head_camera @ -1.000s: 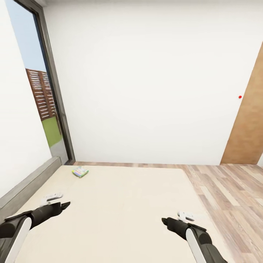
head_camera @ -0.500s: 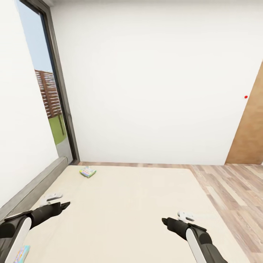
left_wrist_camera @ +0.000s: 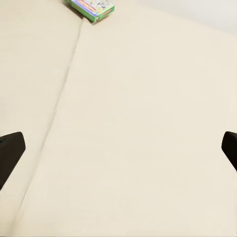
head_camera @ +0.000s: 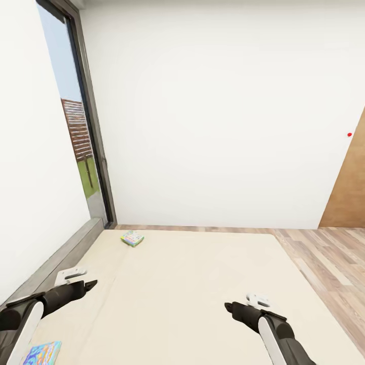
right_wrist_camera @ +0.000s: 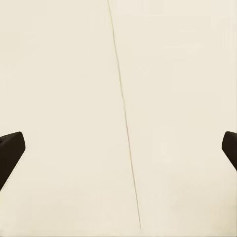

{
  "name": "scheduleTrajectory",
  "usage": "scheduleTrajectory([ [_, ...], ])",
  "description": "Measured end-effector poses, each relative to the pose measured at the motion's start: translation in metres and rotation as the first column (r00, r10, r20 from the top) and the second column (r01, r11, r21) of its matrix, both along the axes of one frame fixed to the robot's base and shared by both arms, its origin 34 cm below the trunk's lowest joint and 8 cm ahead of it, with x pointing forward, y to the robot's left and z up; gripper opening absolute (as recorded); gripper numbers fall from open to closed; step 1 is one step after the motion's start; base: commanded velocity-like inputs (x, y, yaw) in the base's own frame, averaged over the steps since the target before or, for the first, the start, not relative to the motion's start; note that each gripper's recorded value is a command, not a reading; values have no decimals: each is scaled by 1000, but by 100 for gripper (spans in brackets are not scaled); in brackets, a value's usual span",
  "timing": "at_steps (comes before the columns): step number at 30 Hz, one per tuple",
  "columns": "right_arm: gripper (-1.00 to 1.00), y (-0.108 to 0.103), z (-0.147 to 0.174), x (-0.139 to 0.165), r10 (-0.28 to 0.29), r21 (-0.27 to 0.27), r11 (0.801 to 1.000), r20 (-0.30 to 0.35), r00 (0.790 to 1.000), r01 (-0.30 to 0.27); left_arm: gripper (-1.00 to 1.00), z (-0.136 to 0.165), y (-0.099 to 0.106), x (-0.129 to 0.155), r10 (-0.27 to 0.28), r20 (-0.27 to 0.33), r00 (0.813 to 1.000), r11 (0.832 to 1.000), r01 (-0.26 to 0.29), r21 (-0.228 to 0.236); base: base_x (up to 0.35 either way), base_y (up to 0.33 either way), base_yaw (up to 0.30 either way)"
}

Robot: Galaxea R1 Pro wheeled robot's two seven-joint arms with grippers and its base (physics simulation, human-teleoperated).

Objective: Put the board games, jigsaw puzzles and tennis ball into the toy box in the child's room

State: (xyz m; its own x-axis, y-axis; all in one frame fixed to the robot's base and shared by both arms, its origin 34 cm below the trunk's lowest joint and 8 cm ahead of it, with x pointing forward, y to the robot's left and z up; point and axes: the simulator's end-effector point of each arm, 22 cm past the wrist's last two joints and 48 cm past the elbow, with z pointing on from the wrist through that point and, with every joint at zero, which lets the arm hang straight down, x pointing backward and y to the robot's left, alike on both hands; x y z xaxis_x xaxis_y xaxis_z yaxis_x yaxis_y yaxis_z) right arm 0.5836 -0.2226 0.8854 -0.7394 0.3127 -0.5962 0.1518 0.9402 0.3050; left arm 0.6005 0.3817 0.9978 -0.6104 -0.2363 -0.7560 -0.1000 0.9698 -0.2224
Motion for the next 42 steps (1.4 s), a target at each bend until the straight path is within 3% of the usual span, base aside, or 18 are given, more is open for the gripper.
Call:
scheduleTrajectory([
  [42,100,0,0,0,-1,3,1000,1,1000,1,100,0,0,0,-1,1,1000,1000,1,2,0,265,0],
])
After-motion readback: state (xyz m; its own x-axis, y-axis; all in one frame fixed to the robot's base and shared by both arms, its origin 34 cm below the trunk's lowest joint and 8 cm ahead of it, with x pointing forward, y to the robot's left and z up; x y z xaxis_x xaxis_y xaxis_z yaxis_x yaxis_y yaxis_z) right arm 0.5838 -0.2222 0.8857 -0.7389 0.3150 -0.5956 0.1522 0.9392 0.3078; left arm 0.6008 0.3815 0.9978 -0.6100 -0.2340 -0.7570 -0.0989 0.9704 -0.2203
